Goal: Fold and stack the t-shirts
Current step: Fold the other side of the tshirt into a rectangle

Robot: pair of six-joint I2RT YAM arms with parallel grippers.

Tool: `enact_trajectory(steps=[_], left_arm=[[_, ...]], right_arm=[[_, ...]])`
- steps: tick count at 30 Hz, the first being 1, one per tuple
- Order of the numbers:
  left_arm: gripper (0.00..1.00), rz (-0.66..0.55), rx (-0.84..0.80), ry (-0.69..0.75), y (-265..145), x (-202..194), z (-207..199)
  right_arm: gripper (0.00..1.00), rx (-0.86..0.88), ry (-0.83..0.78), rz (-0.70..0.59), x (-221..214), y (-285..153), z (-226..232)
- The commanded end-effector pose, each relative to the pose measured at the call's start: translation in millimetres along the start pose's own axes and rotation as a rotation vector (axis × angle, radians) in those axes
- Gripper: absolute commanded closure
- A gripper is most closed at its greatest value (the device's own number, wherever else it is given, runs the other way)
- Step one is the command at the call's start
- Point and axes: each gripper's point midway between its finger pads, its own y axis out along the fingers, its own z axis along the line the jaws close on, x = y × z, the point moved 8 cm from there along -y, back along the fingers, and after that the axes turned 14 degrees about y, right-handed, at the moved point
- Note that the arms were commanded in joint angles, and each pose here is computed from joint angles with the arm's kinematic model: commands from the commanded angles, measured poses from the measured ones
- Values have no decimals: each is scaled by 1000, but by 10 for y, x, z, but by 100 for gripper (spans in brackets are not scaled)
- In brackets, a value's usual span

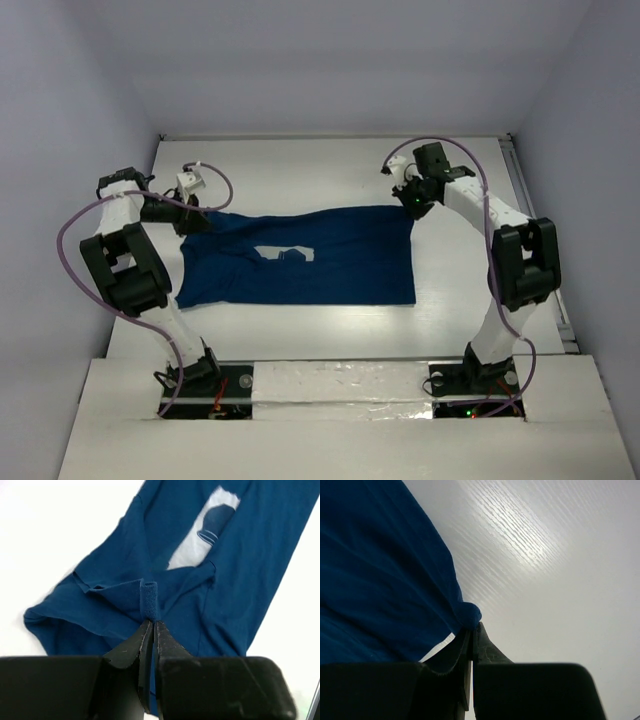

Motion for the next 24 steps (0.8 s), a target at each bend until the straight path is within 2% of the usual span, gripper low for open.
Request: enact_trajectory(steps=[1,6,14,18,24], left_arm=[[100,1,0,93,-95,123,-174],[100,66,-27,113,-89,5,-327],[100,178,-75,95,-96,-234,-474],[100,200,-72,88,-142,-296,-504],[100,194,-14,82,-315,-391,-489]], right_arm=[[100,24,-51,-91,112,-270,39],[100,55,-99,-83,20,-374,94],[100,122,-158,98,-214,-316,117],[100,91,-171,148,-268,-235,63],[100,54,-182,79,-185,-252,34]])
